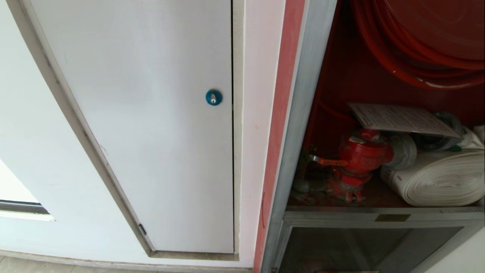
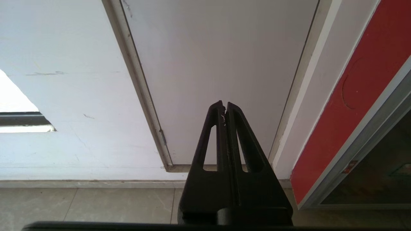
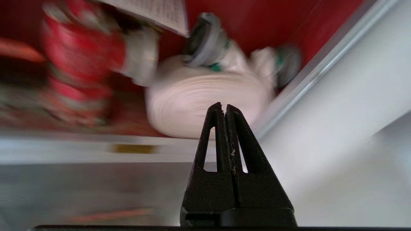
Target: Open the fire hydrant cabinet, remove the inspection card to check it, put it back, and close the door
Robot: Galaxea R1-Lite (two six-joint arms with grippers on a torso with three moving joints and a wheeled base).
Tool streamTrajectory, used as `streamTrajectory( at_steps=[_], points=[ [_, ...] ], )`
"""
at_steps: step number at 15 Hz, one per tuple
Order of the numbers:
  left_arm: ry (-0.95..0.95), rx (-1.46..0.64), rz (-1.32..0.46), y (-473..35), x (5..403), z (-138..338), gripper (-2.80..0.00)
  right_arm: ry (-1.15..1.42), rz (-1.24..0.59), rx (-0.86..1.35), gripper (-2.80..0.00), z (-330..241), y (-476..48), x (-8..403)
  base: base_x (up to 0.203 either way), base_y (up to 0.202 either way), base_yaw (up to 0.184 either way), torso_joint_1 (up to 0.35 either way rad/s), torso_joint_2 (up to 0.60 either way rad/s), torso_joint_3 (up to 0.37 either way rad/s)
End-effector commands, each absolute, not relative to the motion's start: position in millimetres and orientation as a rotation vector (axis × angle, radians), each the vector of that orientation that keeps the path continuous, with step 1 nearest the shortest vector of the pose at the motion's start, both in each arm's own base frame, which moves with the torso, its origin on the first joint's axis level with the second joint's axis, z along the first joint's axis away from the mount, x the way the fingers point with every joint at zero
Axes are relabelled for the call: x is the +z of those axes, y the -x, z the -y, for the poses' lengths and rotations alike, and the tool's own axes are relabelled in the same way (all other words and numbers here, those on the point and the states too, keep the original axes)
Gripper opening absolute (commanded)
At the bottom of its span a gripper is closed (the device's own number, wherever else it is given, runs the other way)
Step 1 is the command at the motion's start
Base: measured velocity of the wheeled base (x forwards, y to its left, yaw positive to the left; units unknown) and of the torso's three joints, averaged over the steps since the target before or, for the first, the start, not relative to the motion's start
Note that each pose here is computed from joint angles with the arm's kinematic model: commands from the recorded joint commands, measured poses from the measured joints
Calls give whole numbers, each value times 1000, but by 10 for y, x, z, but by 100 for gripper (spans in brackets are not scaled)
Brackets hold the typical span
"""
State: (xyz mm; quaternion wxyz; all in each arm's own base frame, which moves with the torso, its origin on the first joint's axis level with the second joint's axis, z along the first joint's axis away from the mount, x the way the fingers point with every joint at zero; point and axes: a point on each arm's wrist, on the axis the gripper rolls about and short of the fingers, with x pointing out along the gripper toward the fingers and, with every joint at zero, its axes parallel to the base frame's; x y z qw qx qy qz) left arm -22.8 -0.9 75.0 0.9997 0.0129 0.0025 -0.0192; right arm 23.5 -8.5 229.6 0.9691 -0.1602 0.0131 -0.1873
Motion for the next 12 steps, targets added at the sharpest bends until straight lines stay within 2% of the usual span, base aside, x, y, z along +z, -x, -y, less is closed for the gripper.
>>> streamTrajectory(
  at_steps=[1, 7, 12],
  points=[
    [-26, -38, -6, 227, 750, 9, -280, 213, 33, -348, -280, 64, -60, 2272, 0, 0, 0, 0, 0, 0],
    [-26, -38, -6, 227, 750, 9, -280, 63, 15, -133, -280, -8, 329, 1956, 0, 0, 0, 0, 0, 0],
    [-26, -38, -6, 227, 750, 9, -280, -10, -39, -48, -280, 10, 295, 1764, 0, 0, 0, 0, 0, 0]
  ],
)
